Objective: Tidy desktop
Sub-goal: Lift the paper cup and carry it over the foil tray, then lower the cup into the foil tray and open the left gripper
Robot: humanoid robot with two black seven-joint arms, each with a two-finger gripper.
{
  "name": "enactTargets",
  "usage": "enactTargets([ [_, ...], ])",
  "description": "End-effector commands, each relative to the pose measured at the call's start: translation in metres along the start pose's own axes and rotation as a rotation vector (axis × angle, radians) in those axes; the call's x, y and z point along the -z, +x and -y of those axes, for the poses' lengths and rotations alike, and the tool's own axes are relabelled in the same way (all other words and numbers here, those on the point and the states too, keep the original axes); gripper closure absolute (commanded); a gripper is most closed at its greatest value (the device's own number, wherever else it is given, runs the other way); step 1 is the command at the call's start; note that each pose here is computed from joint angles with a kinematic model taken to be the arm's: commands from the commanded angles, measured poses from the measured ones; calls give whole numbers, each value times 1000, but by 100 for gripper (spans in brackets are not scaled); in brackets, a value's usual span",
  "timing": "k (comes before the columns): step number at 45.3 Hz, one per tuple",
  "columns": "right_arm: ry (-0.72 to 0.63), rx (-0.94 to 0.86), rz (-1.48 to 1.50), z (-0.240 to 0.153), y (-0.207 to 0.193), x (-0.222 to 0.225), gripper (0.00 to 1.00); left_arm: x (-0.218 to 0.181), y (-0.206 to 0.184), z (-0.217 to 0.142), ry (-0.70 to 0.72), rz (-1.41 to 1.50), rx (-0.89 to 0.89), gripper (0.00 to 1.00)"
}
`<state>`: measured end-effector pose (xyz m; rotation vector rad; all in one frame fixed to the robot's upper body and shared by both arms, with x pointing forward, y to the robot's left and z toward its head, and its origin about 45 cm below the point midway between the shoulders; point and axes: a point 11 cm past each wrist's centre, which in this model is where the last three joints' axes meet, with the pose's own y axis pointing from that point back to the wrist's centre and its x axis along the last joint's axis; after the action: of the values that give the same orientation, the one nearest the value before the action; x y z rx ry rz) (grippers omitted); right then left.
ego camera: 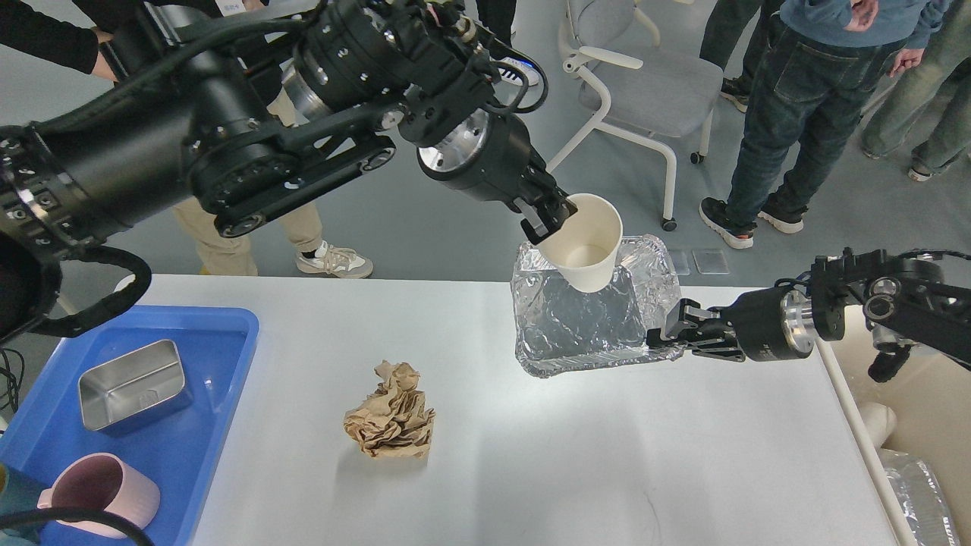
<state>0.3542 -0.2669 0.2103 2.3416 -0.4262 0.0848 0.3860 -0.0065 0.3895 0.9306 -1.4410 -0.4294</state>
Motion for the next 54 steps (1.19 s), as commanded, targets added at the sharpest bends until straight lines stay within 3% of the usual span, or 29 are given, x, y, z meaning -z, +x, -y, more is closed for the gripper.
enactTargets([
  [1,0,-2,-1,-2,0,0,100,-8,1,24,-4,26,27,96],
  [13,10,3,-13,-5,-2,5,100,-15,-17,61,5,83,79,95],
  [24,6,-7,-12,-12,0,4,100,-15,-19,66,13,70,71,90],
  [27,6,-7,-12,-12,0,3,100,-14,-19,67,19,61,65,81],
  [36,7,-2,-14,-12,-2,4,100,-10,-18,68,42,27,27,31],
  [39,4,0,-12,-12,-3,3,100,-10,-18,68,37,15,11,19],
  [54,5,3,-12,-11,-4,3,100,-3,-16,62,44,-6,-27,13],
])
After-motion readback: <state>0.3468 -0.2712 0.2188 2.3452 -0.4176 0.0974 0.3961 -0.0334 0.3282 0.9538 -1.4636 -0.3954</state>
